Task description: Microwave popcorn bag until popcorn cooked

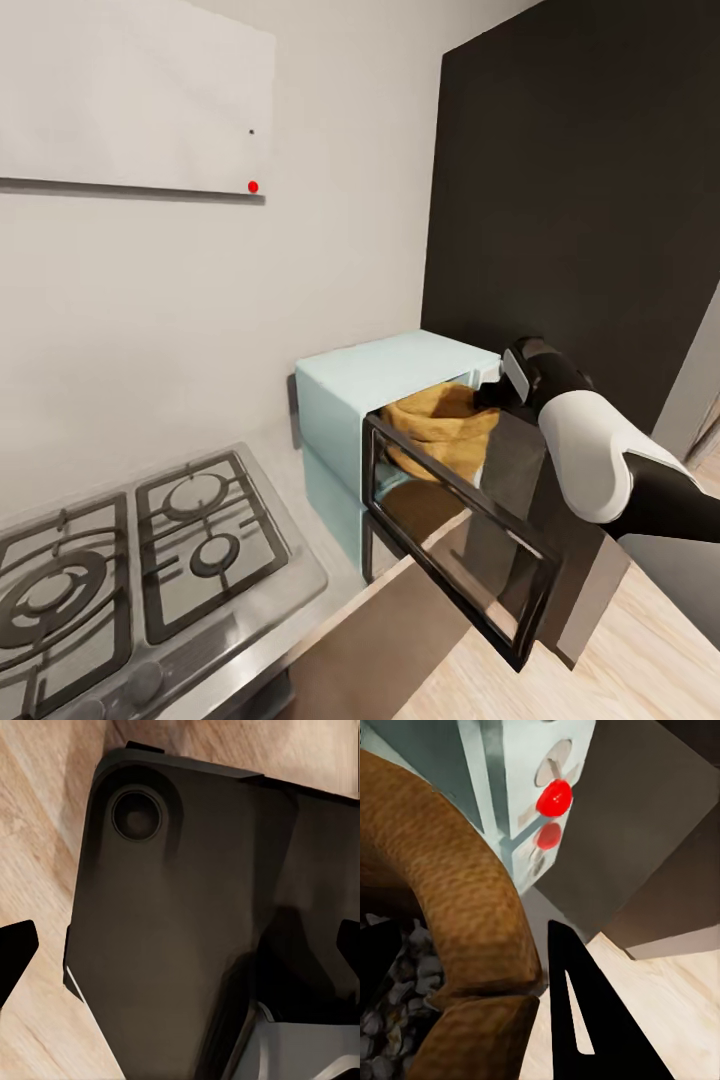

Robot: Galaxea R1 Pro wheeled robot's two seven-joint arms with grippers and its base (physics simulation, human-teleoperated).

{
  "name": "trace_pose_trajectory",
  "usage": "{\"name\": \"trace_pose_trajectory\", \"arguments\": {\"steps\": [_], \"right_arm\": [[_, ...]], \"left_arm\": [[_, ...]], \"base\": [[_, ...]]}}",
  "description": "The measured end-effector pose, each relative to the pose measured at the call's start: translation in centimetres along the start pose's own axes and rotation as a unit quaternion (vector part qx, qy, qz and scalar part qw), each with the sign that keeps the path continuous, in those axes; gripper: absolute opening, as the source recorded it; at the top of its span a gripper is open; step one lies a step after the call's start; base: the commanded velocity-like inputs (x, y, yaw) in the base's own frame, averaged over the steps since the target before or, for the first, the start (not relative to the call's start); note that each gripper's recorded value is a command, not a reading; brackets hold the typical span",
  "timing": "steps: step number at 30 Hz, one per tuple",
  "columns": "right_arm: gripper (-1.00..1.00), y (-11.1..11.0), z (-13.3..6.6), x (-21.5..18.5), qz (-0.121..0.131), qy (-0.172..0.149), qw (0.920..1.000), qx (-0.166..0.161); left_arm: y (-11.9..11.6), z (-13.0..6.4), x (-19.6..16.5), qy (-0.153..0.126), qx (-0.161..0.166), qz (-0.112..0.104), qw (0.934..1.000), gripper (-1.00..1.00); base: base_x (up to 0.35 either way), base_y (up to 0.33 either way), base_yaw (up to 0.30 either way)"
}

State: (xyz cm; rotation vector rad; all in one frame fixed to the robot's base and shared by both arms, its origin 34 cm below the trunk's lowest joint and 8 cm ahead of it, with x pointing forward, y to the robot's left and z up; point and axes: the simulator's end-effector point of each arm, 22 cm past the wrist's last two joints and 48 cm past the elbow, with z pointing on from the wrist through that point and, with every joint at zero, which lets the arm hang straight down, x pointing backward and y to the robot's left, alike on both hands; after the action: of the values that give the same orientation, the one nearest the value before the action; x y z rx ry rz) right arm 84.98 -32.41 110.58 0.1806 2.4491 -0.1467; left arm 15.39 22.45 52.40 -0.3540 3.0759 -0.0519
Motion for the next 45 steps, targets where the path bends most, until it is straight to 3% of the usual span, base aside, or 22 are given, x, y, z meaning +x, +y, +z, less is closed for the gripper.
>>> {"name": "trace_pose_trajectory", "arguments": {"steps": [11, 26, 45], "right_arm": [[-1.00, 0.19, 0.08, 0.14, -0.002, 0.003, 1.0000, -0.001], [-1.00, -0.41, 0.09, 0.02, -0.004, 0.001, 1.0000, 0.007], [-1.00, -0.36, 0.03, 0.16, -0.001, 0.005, 1.0000, 0.004]], "left_arm": [[-0.01, 0.01, 0.01, 0.000, 0.000, 0.000, 1.0000, 1.00], [-0.02, 0.01, -0.01, 0.000, 0.000, -0.001, 1.0000, 1.00], [-0.02, 0.01, 0.00, 0.000, 0.000, -0.001, 1.0000, 1.00]], "base": [[0.189, 0.000, 0.000], [0.004, 0.155, 0.000], [0.000, 0.006, 0.000]]}}
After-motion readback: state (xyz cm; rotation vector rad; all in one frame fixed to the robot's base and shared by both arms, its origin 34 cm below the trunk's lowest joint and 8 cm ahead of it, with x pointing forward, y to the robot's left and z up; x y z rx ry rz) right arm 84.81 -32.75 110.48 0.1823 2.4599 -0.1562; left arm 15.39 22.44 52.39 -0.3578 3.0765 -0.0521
